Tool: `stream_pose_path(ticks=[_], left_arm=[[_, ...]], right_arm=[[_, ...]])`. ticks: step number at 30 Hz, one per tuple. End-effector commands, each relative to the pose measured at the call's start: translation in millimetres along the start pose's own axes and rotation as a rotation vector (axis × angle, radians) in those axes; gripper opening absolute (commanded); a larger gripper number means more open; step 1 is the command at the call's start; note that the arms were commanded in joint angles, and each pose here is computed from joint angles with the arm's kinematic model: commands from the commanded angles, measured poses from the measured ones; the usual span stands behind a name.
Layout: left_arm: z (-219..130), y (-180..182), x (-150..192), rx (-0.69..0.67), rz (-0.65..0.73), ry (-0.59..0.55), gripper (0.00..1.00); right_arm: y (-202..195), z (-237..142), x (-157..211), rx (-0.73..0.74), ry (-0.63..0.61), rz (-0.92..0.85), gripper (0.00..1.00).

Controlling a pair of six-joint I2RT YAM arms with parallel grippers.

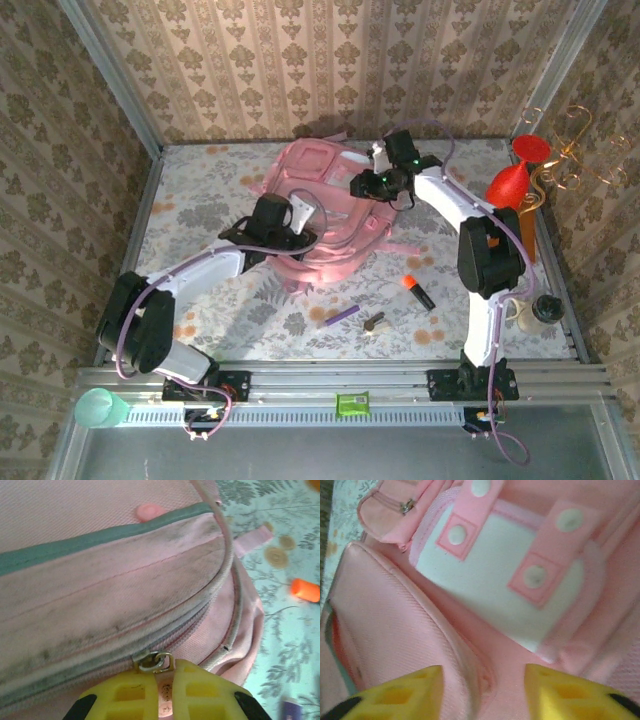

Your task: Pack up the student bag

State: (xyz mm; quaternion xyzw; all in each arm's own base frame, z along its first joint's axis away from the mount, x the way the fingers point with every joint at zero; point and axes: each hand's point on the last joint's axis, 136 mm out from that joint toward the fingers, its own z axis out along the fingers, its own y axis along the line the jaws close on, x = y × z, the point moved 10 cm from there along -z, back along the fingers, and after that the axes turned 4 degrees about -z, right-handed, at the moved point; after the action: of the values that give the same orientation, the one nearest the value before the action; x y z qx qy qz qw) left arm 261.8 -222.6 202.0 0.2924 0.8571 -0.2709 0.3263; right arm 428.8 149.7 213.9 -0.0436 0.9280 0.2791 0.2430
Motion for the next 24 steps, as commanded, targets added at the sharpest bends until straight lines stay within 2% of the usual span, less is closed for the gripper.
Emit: stream_pose_path(ticks=[1,6,11,13,14,16,18,20,24], left_arm=[[6.8,-13.1,-11.6,0.072,-0.019,-0.029,0.00],[12.1,-20.3,-10.2,0.072,-0.001,-0.021,0.00],[15.8,-22.9,-6.4,0.055,0.013,-0.004,0.00],[16.1,-22.7,-3.0,0.040,0.019,0.008,0.00],[15.6,-22.5,-1.9,0.029,0.023,0.013,0.00],[12.6,-18.4,2.2,-0.028,0.031,0.028,0.00],[6.8,-11.0,8.2,-0.125,0.039,0.046,0.00],[-0.6,-0.4,13.5,-0.221,0.045,0.062,0.00],[-15.0,29.3,23.0,-0.381,0.021,0.088,0.00]], right_arm=[[6.7,-26.9,14.2,0.012,-0.081,0.068,0.57],[19.6,-26.6,45.6,-0.097,-0.066,0.114,0.69],[34.4,-8.5,58.7,-0.132,-0.028,0.110,0.67],[37.9,-0.8,60.5,-0.144,-0.021,0.110,0.57],[38.5,1.7,60.6,-0.144,-0.018,0.110,0.49],[35.8,3.0,60.3,-0.119,-0.011,0.107,0.22],[29.8,-1.4,61.7,-0.064,-0.007,0.089,0.08],[21.8,-10.1,63.1,-0.013,-0.013,0.070,0.00],[7.3,-24.3,64.4,0.027,-0.003,0.022,0.00]])
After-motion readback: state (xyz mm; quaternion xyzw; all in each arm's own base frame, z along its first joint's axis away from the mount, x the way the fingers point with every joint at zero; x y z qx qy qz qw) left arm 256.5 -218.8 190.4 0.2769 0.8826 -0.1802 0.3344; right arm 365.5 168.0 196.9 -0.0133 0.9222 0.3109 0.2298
